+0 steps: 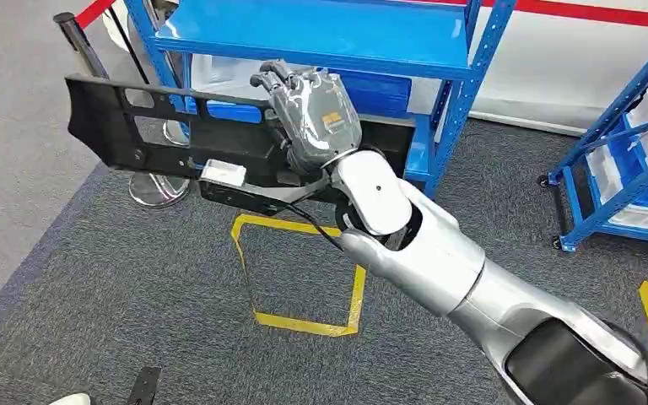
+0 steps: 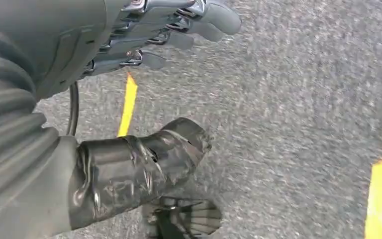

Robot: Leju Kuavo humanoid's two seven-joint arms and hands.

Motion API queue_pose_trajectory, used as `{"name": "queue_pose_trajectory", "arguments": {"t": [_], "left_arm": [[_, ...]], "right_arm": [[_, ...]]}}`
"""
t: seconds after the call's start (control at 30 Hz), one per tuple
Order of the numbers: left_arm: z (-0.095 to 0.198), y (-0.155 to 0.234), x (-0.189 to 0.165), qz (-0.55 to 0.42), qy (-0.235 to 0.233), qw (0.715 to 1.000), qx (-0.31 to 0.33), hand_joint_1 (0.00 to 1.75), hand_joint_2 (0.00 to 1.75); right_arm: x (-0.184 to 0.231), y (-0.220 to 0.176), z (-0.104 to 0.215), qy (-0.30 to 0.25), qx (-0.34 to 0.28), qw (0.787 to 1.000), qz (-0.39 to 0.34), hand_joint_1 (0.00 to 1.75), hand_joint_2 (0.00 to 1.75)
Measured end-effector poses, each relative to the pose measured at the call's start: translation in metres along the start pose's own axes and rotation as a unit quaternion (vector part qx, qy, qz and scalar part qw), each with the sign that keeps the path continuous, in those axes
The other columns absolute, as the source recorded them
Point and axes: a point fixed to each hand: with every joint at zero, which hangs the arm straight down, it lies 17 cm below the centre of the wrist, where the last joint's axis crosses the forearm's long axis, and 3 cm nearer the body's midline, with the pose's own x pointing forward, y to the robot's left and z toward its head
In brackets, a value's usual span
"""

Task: Take the parts from the cabinet and place them on the table.

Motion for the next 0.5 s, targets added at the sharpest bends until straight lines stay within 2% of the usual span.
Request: {"name": "queue_pose_trajectory", "arguments": {"t": [0.5], "left_arm": [[0.0,0.0,-0.003,-0.004,0.005,1.0,-0.001,0.0,1.75]], "right_arm": [[-0.008,-0.007,0.002,0.003,-0.012,1.0,-0.008,1.75,1.75]]}}
